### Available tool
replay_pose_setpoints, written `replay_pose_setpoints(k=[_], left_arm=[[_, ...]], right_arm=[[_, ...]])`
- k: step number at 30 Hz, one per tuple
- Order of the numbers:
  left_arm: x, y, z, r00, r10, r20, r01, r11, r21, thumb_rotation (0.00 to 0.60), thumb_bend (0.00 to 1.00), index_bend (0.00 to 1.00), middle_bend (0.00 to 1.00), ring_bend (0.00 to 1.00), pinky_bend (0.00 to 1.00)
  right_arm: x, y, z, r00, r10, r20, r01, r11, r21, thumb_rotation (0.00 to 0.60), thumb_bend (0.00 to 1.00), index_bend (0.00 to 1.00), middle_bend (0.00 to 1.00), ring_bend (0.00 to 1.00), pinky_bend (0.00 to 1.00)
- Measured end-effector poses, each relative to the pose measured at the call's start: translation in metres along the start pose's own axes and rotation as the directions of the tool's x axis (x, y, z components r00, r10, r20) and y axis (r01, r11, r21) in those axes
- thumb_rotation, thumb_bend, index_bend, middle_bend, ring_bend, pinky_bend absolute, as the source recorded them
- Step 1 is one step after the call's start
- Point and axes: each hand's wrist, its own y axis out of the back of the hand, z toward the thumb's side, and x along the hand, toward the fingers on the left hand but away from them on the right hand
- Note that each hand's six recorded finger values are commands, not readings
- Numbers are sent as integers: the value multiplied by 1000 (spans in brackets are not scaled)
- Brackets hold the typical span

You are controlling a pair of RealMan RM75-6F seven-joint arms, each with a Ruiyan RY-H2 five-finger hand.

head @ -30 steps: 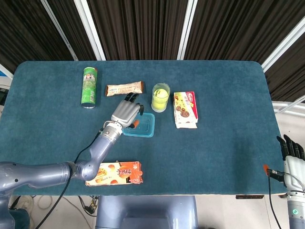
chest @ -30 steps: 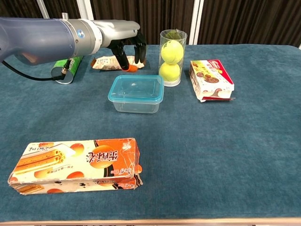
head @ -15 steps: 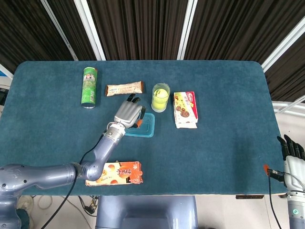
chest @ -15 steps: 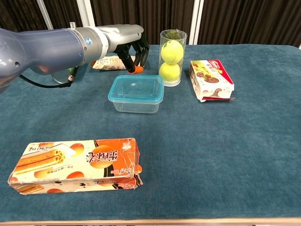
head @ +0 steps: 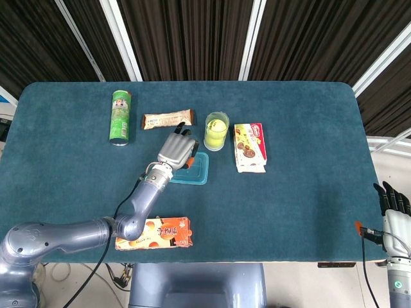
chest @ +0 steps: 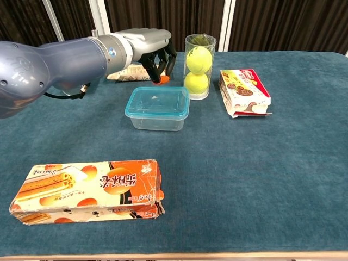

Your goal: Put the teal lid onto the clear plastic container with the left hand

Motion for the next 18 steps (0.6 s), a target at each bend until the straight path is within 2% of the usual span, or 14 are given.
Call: replay_pose_setpoints(k=[7,18], left_arm=[[4,-10,3,1000,-14,21,14,999,-31,600,438,659,662,171,0],[10,-28,3,1000,-17,12,18,998,-66,600,438,658,637,87,0]], right_arm=[[0,0,0,1000,1,3,-1,1000,0,600,292,100,0,0,0],[0,0,-1,1000,2,7,-2,1000,1,600,292,100,0,0,0]])
